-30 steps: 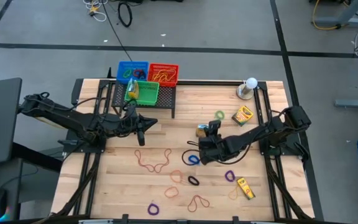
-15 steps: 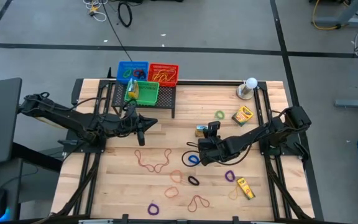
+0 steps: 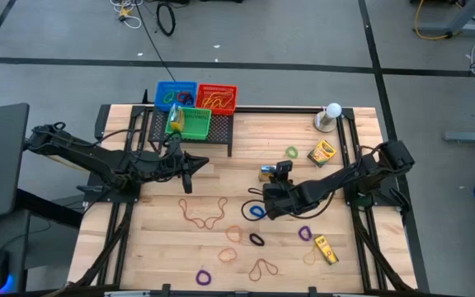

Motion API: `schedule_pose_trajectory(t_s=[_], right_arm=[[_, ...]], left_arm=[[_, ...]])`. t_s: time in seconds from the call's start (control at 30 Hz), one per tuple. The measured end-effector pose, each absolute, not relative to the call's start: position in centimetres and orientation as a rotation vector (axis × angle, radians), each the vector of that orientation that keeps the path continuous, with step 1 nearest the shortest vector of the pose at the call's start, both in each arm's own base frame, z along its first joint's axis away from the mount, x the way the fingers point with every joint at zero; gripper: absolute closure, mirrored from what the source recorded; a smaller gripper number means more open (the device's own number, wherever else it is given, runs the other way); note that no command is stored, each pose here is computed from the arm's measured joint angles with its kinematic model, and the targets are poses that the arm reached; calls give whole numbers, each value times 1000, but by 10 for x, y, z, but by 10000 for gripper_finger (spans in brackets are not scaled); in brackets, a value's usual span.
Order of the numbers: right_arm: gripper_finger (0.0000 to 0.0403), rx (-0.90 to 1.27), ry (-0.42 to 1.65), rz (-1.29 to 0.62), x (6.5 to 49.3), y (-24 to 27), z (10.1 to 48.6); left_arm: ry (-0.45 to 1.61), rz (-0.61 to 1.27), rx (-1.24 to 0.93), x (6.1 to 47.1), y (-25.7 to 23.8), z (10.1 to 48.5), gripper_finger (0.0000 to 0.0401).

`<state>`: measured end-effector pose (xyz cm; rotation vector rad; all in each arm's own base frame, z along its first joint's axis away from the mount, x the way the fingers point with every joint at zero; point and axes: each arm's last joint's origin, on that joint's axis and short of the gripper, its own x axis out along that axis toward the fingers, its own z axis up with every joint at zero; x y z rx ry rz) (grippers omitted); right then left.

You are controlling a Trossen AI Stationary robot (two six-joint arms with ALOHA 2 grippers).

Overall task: Pick & Place Office Desk Supplies
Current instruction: Put the crayon box into the green bin

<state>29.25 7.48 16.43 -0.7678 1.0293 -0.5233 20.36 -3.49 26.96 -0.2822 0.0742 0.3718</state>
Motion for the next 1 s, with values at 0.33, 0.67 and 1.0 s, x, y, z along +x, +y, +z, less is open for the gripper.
schedule_pose_trajectory(t_s=[0.33,0.67,1.0], right_arm=[[238,-686,916,-513,280,78,205],[230,211,1024,-271,262,13,275],[123,87,1117,-119,256,-29,247]], left_arm=[[74,372,-282,204,-35,270,392],[78,374,-306,203,-35,269,392],[102,378,-287,203,-35,266,392]])
